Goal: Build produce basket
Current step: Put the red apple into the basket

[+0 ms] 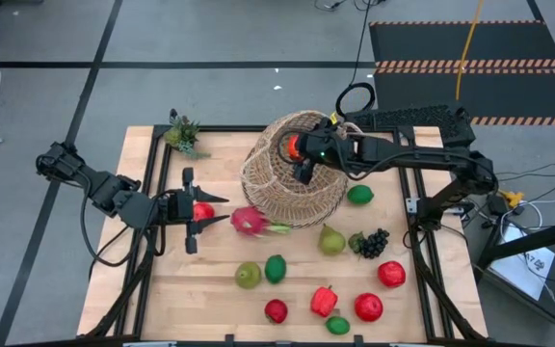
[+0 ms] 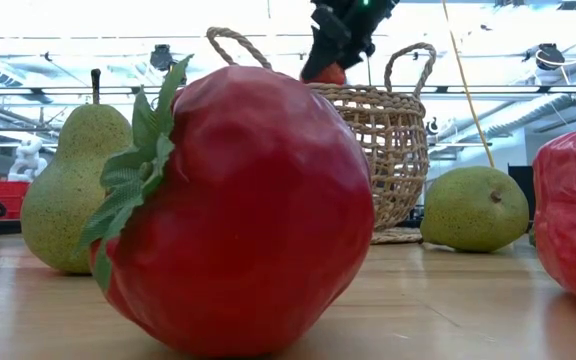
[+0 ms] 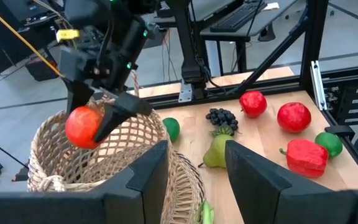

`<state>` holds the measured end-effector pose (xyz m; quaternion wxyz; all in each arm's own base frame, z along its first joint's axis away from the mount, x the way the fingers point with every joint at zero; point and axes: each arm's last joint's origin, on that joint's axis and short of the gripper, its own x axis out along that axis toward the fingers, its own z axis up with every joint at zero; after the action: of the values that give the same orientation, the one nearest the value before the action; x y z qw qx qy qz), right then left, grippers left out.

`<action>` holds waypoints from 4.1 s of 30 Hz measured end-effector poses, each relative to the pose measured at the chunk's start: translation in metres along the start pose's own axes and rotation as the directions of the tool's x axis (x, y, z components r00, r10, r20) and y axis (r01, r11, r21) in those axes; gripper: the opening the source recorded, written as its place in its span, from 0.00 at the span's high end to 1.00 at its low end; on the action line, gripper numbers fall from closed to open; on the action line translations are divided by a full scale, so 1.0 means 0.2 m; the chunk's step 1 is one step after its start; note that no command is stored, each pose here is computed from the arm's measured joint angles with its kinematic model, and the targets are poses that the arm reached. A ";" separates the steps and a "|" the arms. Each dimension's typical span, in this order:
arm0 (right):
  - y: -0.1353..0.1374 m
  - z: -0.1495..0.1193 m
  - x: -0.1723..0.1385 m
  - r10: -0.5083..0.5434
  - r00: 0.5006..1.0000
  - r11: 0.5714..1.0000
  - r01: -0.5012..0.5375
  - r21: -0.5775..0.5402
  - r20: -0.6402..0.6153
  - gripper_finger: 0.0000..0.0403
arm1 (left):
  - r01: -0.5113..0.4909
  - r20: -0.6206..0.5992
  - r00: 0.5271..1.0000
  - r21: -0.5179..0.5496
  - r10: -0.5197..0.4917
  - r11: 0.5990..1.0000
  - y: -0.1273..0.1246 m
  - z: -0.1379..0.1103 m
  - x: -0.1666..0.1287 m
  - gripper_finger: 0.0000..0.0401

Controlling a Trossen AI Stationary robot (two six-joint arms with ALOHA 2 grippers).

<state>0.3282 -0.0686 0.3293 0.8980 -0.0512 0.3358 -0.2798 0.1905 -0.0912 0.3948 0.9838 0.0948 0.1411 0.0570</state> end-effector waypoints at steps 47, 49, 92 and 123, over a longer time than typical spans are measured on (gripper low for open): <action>-0.12 -0.31 0.27 0.044 0.998 0.985 -0.034 0.171 -0.055 0.18 | 0.000 -0.003 1.000 -0.002 0.000 1.000 0.00 0.00 0.00 0.60; -0.12 -0.31 0.27 0.042 0.998 0.981 -0.031 0.192 -0.056 0.18 | 0.000 -0.003 1.000 -0.003 0.000 1.000 0.00 0.00 0.00 0.60; -0.11 -0.33 0.26 0.095 0.991 0.976 -0.073 0.204 -0.098 0.09 | 0.000 -0.007 1.000 -0.005 0.000 1.000 -0.01 0.00 0.01 0.60; 0.43 -0.22 -0.66 0.331 0.866 0.940 -0.336 -0.055 0.373 0.09 | -0.018 -0.142 0.990 -0.080 0.006 0.997 0.00 -0.08 0.00 0.60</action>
<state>0.2594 0.0783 0.3474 0.9806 -0.0397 0.1589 -0.1074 0.1862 -0.0887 0.3793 0.9740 0.0513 0.2076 0.0753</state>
